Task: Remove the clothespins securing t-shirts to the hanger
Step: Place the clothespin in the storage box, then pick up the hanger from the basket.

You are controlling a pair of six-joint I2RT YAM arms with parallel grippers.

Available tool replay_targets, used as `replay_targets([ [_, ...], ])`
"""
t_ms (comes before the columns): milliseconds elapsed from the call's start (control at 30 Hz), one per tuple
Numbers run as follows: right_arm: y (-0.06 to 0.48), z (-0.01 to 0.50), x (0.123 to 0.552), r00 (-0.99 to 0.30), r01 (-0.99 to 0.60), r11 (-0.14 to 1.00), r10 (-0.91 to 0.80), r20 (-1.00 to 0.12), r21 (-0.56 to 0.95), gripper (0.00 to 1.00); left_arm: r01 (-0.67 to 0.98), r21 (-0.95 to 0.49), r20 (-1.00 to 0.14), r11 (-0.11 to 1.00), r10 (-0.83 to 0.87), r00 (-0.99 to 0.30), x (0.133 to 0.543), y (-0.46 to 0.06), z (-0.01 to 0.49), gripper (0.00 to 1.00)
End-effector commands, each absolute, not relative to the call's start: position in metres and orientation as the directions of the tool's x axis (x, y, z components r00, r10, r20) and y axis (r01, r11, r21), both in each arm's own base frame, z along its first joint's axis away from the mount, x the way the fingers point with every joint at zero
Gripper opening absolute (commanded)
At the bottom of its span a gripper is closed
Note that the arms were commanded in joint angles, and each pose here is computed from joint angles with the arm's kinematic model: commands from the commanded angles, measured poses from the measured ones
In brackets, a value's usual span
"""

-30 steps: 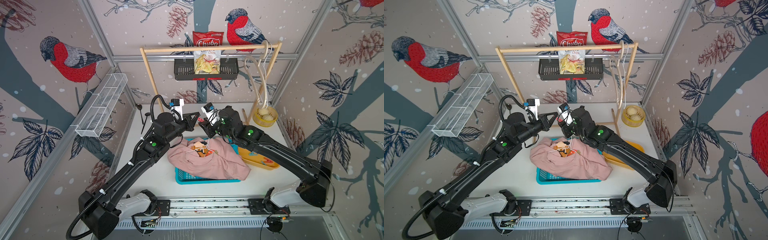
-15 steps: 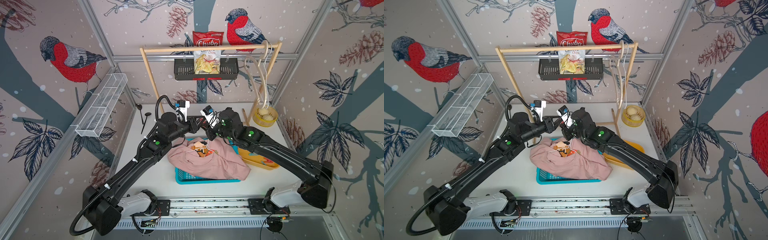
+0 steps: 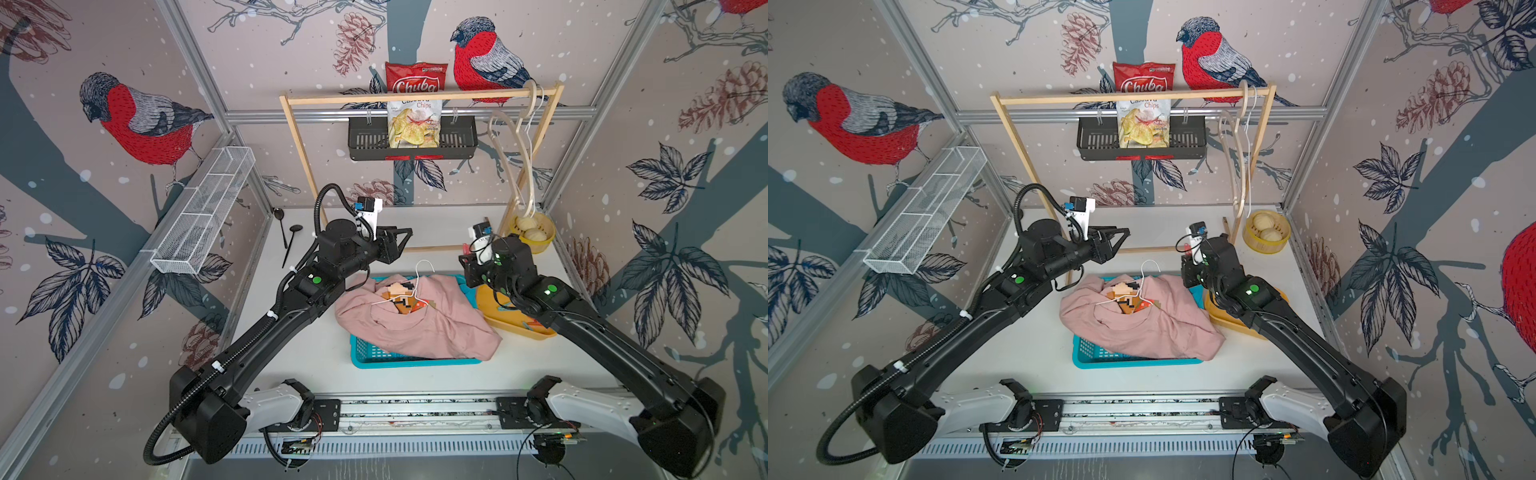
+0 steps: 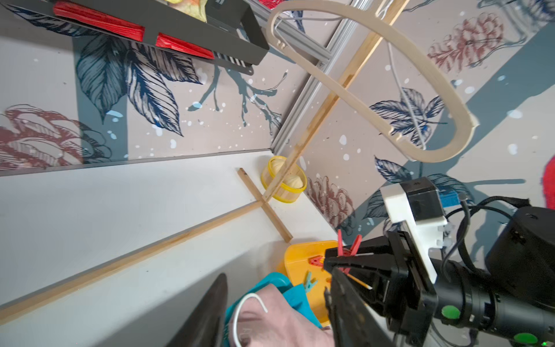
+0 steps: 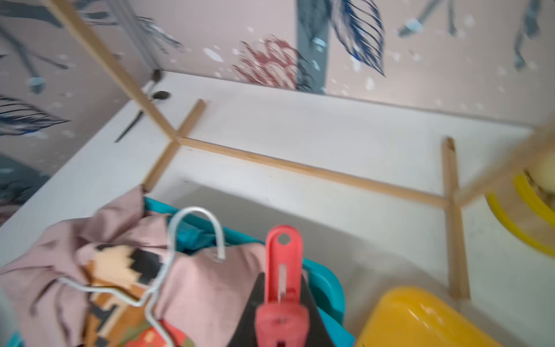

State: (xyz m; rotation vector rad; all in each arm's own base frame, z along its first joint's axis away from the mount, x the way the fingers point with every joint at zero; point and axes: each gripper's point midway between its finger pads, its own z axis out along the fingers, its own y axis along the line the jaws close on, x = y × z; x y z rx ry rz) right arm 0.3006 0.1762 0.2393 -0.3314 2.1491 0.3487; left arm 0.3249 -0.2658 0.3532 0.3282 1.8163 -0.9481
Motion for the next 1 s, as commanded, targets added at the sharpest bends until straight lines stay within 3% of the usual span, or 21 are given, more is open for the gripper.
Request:
replay_targets([
  [0, 0.119, 0.2, 0.297, -0.665, -0.12, 0.974, 0.064, -0.744, 0.191, 0.19, 0.599, -0.411, -0.881, 0.688, -0.13, -0.455, 0.331, -0.268, 0.339, 0.43],
  [233, 0.04, 0.135, 0.289, -0.748, 0.158, 0.949, 0.296, -0.594, 0.274, 0.29, 0.615, -0.355, -0.859, 0.704, 0.014, -0.512, 0.325, -0.296, 0.304, 0.38],
  [300, 0.031, 0.128, 0.288, -0.763, 0.189, 0.94, 0.323, -0.56, 0.284, 0.46, 0.615, -0.324, -0.852, 0.719, 0.061, -0.52, 0.32, -0.303, 0.294, 0.36],
  [400, 0.03, 0.128, 0.29, -0.767, 0.19, 0.939, 0.324, -0.554, 0.286, 0.58, 0.599, -0.27, -0.842, 0.754, 0.117, -0.526, 0.315, -0.312, 0.277, 0.25],
  [733, 0.089, 0.191, 0.296, -0.649, -0.03, 0.934, 0.253, -0.717, 0.357, 0.6, 0.518, -0.253, -0.775, 0.817, 0.149, -0.615, 0.316, -0.31, 0.234, 0.28],
  [967, 0.142, 0.208, 0.296, -0.647, -0.168, 0.917, 0.175, -0.742, 0.362, 0.6, 0.518, -0.286, -0.737, 0.806, 0.161, -0.657, 0.317, -0.322, 0.21, 0.42],
])
